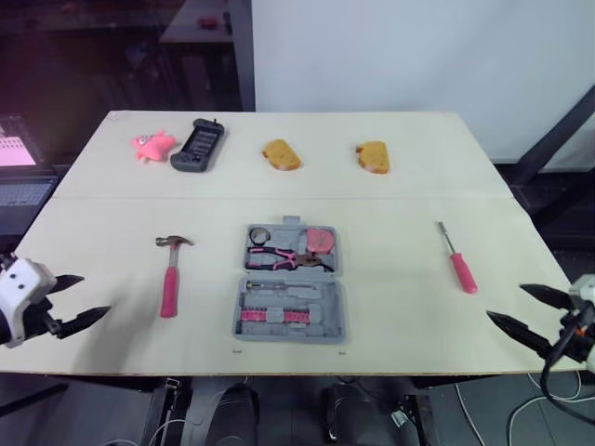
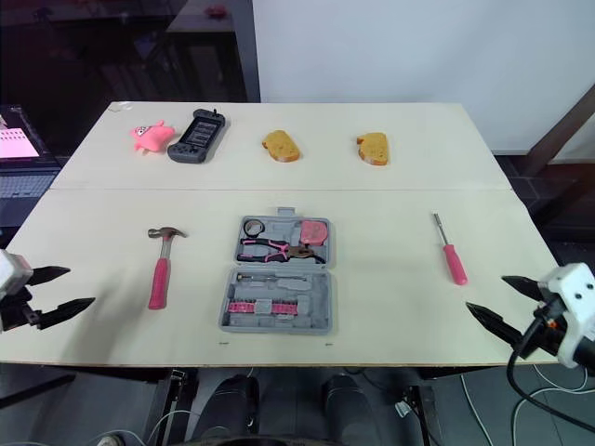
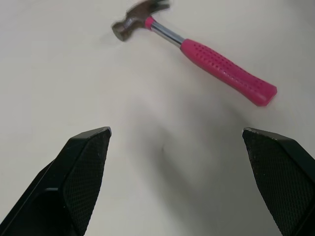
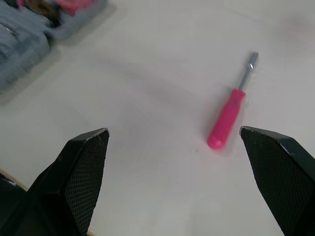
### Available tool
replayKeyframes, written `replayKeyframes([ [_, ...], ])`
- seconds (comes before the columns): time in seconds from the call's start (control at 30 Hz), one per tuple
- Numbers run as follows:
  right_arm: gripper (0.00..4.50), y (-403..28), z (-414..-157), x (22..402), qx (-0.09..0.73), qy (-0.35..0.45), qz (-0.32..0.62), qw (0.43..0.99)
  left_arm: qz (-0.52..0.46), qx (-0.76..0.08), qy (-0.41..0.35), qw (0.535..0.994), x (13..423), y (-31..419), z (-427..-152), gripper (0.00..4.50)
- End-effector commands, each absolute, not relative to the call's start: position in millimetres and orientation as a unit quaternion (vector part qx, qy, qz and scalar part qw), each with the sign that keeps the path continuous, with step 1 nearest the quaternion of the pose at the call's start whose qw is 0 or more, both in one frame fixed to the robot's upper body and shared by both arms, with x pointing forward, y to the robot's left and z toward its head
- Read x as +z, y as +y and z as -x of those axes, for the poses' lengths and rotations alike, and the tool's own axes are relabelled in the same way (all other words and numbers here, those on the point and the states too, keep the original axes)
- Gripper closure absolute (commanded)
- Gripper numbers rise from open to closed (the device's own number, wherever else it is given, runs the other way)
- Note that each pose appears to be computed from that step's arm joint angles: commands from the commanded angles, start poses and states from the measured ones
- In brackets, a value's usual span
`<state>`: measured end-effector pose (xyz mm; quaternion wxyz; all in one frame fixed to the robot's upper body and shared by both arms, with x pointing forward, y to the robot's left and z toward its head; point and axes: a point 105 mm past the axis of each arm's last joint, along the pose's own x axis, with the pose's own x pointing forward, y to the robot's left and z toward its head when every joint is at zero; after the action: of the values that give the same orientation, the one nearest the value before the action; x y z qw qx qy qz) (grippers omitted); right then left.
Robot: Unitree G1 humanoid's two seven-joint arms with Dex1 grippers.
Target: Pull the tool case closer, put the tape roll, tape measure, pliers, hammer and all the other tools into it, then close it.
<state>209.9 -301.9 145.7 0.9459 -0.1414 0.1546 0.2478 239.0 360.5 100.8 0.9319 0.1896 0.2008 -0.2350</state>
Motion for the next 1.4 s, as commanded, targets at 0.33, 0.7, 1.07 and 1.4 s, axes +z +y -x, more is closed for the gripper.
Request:
replayKeyframes([
  [0.33, 0.00, -173.5, -246.2, 190.6, 0.454, 0.072, 0.141, 0.877, -0.004, 0.027, 0.206, 0.978, 103.4, 269.8, -312.3, 0.02],
  [0.7, 0.00, -157.9, -250.7, 188.2, 0.499, 0.079, 0.166, 0.847, -0.035, 0.079, 0.341, 0.936, 75.1, 270.1, -340.1, 0.02],
  [1.07, 0.00, -158.9, -247.2, 184.1, 0.491, 0.082, 0.163, 0.852, -0.007, 0.035, 0.372, 0.928, 51.8, 257.1, -364.3, 0.02],
  [1.4, 0.00, -159.9, -248.6, 186.1, 0.482, 0.078, 0.170, 0.856, 0.004, 0.028, 0.390, 0.920, 44.1, 252.5, -360.9, 2.25],
])
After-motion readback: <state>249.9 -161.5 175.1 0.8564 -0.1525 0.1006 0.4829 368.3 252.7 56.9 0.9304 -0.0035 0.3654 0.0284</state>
